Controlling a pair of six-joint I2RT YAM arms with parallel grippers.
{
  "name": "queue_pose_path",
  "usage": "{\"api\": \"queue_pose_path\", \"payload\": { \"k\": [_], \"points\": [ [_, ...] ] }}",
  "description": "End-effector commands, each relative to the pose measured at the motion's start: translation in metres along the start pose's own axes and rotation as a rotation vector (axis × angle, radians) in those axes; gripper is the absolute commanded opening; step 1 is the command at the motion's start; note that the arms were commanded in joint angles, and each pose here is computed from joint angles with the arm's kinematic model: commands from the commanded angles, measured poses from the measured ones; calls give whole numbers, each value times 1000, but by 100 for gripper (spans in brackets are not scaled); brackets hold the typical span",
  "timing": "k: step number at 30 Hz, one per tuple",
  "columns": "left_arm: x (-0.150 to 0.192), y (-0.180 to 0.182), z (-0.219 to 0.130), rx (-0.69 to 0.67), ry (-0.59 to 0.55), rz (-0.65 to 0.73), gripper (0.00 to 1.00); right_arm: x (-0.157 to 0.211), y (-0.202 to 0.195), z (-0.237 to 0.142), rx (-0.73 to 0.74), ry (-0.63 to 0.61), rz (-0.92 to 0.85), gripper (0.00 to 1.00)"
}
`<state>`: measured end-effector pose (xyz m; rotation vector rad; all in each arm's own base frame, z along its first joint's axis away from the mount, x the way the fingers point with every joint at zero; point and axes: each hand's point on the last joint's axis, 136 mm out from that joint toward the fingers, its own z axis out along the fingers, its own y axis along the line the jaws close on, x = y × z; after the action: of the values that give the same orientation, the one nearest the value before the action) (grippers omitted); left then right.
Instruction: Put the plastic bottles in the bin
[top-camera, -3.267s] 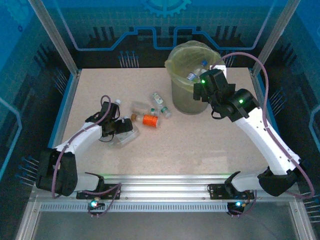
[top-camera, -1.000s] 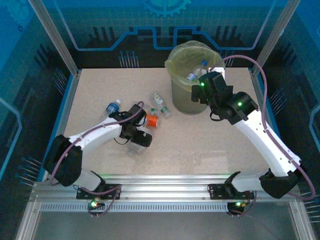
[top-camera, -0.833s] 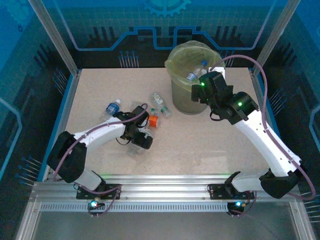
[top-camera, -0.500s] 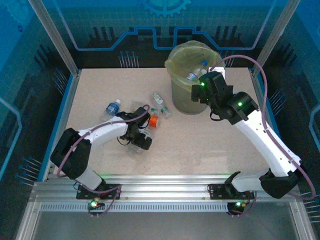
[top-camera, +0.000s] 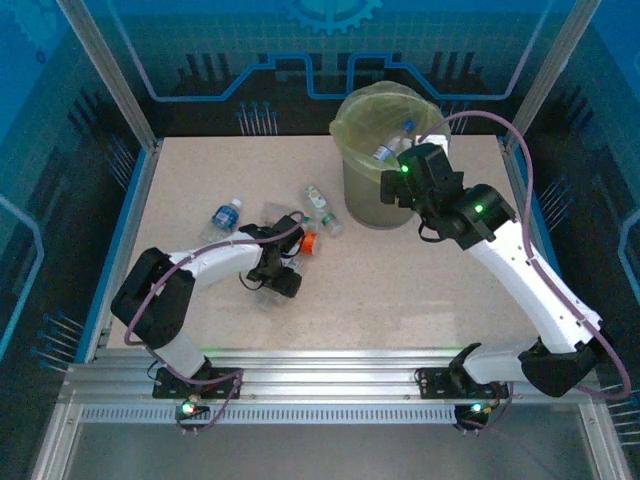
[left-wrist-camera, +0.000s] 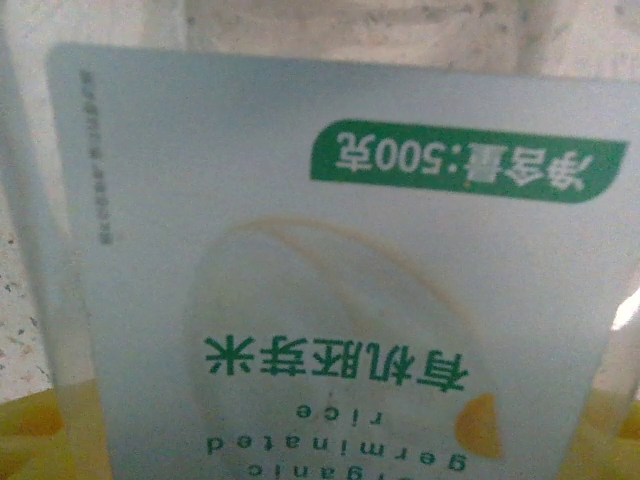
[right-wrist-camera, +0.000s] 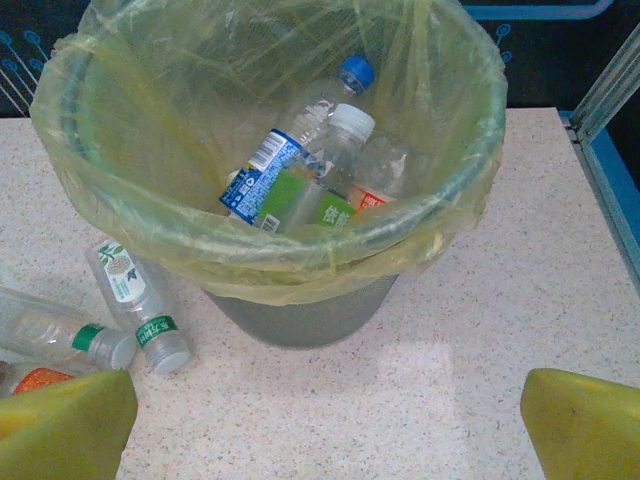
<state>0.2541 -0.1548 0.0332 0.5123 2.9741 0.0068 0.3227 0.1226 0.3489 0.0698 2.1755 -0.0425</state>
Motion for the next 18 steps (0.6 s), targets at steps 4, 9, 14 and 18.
{"api": "queue_pose_path", "payload": {
  "k": [4, 9, 14, 18],
  "points": [
    [0, -2, -21, 10, -59, -8, 66, 5, 13, -3, -72, 2, 25, 100],
    [-3, -8, -50, 64, -144, -18, 66, 15, 27, -7, -176, 28, 36, 100],
    [-18, -19, -93, 162, -324, -26, 66, 28, 52, -17, -360, 62, 38, 100],
    [-41, -32, -127, 265, -495, -39, 67, 38, 76, -26, -526, 78, 44, 100]
  ]
}}
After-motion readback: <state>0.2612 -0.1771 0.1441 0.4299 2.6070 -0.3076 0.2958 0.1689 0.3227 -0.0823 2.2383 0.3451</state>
